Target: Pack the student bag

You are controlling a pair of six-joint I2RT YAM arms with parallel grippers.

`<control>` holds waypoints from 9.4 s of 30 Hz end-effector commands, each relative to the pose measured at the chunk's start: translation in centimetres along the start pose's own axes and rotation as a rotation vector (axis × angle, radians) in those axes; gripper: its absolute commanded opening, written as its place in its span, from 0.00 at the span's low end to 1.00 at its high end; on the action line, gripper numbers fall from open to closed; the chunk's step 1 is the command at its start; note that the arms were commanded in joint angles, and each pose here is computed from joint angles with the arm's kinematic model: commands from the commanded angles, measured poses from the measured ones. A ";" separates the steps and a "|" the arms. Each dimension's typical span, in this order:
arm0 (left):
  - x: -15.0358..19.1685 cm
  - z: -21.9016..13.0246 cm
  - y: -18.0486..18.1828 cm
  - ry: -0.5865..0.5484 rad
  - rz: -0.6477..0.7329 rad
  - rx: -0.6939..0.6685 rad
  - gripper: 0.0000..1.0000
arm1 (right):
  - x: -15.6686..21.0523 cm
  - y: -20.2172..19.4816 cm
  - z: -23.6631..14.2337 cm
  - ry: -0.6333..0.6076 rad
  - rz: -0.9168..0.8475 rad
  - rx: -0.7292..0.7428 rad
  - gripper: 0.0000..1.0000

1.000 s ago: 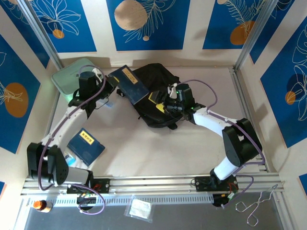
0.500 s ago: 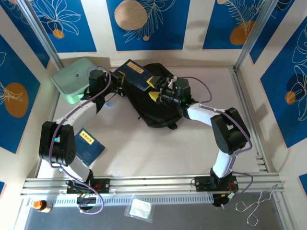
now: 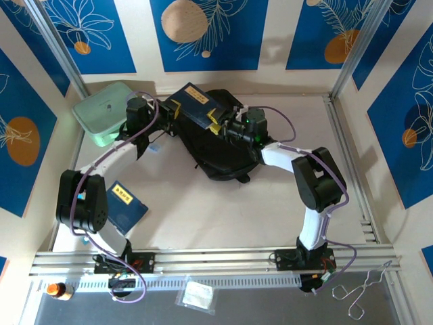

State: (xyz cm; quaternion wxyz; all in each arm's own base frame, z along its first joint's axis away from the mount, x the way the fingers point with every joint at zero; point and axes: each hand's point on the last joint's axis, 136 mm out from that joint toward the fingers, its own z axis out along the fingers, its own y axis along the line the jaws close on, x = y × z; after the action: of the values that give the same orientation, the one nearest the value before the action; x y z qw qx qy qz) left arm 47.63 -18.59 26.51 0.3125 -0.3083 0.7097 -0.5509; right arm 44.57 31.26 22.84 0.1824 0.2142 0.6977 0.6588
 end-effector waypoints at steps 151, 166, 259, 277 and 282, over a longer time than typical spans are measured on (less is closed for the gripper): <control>21.4 3.7 -6.7 0.456 1.307 0.018 0.00 | -5.4 -17.4 -8.9 -0.169 0.007 0.743 0.27; 21.5 3.8 -5.6 0.479 1.294 -0.003 0.00 | -4.5 -17.2 -8.2 -0.076 0.028 0.689 0.35; 11.2 -8.1 19.1 0.337 0.360 -0.666 0.95 | -1.4 -3.9 -13.1 -0.093 -0.570 0.771 0.90; 4.0 -16.9 24.5 0.277 0.309 -0.830 0.86 | 15.9 -12.1 1.4 0.552 -0.760 0.850 0.61; 5.0 -16.8 25.7 0.327 0.286 -0.828 0.74 | 16.4 -15.4 2.6 0.629 -0.721 0.934 0.39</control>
State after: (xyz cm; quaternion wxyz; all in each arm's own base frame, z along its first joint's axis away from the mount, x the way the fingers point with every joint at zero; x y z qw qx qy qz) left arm 30.07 -6.91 5.31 0.1459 -0.2287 0.9408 -0.2030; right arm 32.22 42.19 8.78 0.1094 -0.1724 0.9500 0.2362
